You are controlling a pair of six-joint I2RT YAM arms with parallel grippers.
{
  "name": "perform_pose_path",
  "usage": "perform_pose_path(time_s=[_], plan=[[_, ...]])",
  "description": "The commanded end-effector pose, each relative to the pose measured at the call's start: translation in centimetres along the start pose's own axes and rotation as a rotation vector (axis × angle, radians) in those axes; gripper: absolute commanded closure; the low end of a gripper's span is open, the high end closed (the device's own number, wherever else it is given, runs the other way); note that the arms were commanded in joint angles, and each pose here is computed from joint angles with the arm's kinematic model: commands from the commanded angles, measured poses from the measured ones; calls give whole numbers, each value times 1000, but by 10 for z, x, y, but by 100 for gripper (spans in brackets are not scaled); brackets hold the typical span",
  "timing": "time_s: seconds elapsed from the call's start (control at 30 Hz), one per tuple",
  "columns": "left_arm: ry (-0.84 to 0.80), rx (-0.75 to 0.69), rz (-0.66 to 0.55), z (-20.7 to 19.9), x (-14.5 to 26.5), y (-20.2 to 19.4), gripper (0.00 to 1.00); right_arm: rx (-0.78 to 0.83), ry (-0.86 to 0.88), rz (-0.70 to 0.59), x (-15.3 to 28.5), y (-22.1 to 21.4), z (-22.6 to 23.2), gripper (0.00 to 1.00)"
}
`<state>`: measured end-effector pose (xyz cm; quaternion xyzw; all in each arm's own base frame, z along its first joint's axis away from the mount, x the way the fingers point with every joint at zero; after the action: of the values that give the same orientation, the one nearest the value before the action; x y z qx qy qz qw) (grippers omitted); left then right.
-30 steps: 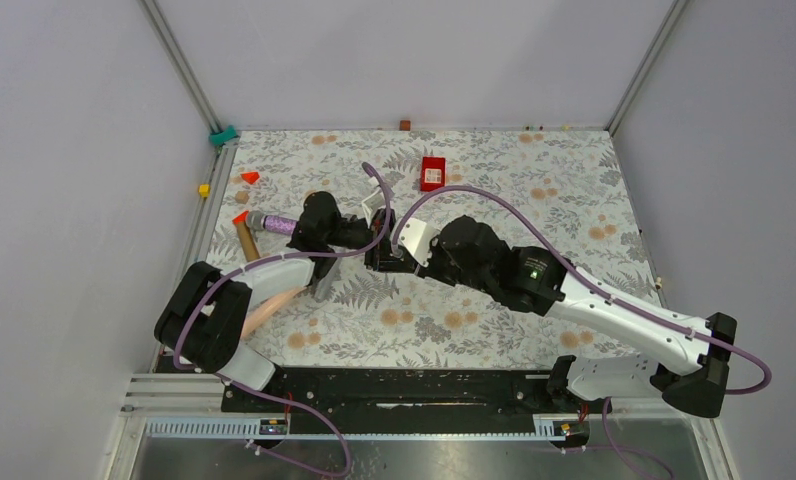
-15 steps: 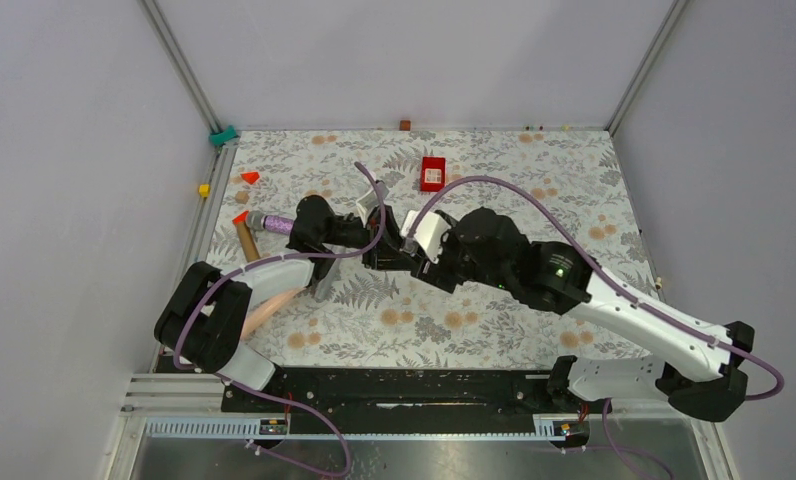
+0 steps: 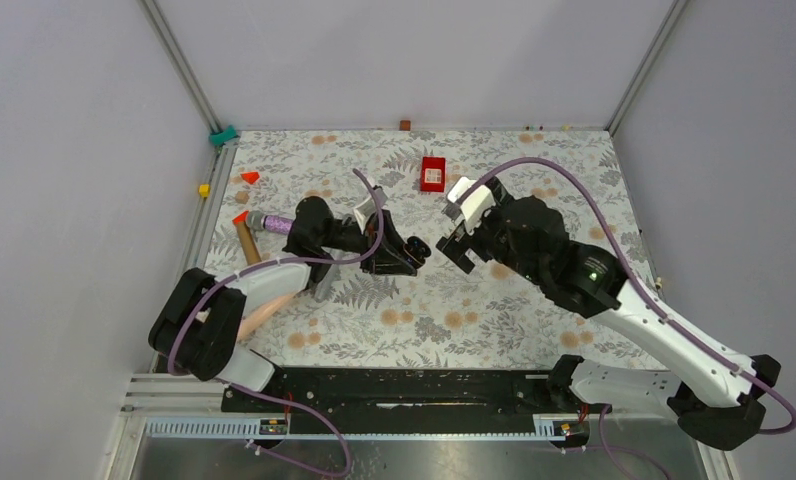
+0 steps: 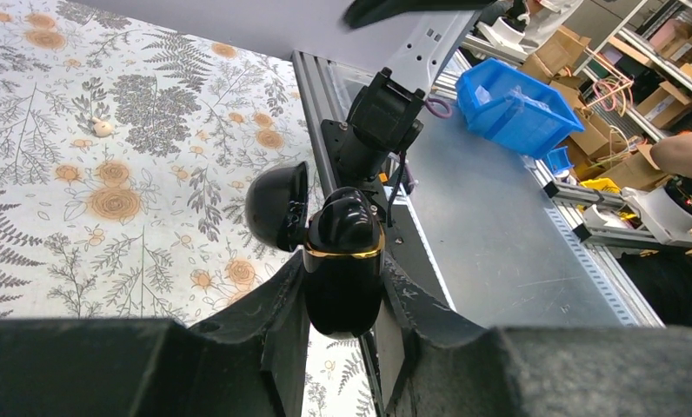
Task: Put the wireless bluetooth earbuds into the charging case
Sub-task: Close the charging case.
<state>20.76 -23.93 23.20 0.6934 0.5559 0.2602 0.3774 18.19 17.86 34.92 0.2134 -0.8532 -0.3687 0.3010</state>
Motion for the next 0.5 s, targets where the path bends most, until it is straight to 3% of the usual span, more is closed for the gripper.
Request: perform_pose_path(time_s=[0.0, 0.13, 0.47], plan=[[55, -164, 33, -6, 4, 1, 100, -21, -79, 37, -25, -9, -1, 1], [130, -287, 165, -3, 3, -14, 100, -19, -73, 71, -41, -17, 6, 1], [100, -266, 141, -7, 1, -12, 100, -63, -105, 39, -30, -18, -5, 1]])
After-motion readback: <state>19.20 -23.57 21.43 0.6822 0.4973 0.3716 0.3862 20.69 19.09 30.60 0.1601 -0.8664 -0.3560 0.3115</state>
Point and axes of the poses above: each gripper's point midway between its finger pads, its own x axis back along the fingers, its own z axis along the line the jaws close on, y = z × x, the point moved 7 cm from there along x, back along the fingers, and after that the axes turned 12 degrees about x, right-handed, at the moved point
